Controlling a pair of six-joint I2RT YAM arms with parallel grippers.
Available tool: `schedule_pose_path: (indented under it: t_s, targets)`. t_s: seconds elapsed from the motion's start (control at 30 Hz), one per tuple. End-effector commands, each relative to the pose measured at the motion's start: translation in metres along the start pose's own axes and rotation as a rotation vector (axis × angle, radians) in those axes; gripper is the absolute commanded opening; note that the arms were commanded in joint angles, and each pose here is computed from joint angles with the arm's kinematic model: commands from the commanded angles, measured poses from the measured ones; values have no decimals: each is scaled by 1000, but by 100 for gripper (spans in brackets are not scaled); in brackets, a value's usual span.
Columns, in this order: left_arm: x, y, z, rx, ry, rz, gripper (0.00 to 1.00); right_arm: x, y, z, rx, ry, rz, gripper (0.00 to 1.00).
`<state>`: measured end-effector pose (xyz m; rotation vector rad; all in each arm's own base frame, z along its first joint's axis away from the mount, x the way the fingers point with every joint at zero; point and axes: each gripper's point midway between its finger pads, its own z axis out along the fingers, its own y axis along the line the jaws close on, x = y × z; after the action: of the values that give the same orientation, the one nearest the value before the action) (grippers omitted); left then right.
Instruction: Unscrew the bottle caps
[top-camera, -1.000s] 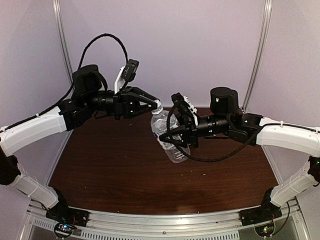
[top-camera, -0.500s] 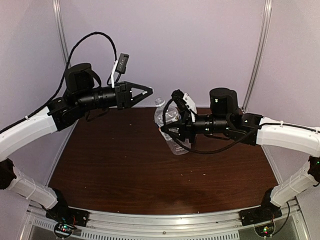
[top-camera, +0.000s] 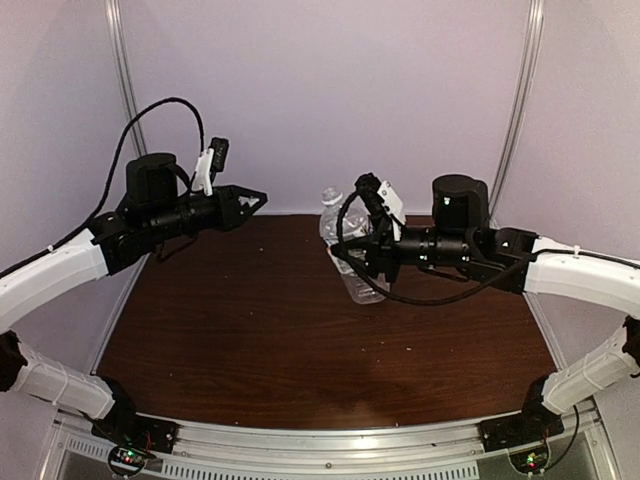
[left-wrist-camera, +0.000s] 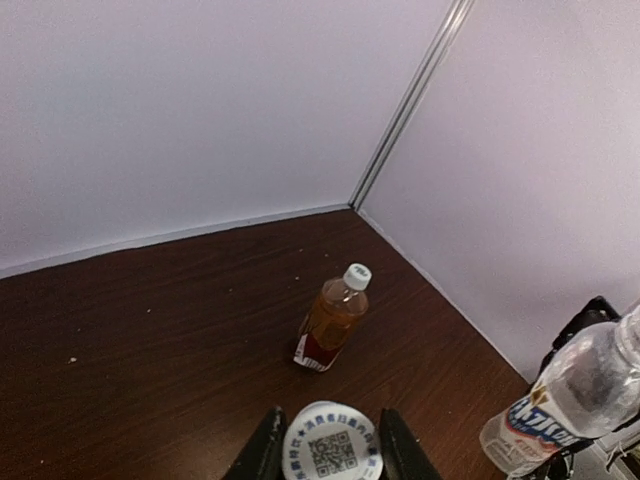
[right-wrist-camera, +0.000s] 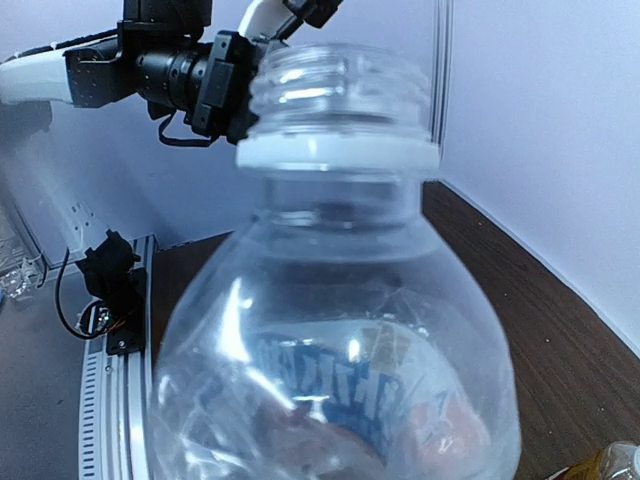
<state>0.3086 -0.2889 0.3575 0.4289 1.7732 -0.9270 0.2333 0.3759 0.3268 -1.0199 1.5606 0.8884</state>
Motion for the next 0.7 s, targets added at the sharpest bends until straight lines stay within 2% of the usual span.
schedule_pose_path:
  t_s: [0.0, 0.13, 0.33, 0.67]
  targets:
    - [32, 60, -2, -161, 23, -57, 24, 4, -11, -5, 62, -11, 43, 41]
    - [75, 114, -5, -319, 83, -90, 24, 10, -15, -3, 85, -10, 71, 42]
    - [121, 170, -3, -480, 130, -94, 24, 18, -19, 3, 90, 9, 87, 42]
    - [201, 212, 7, -580, 294, -111, 24, 30, -23, 9, 86, 34, 114, 43]
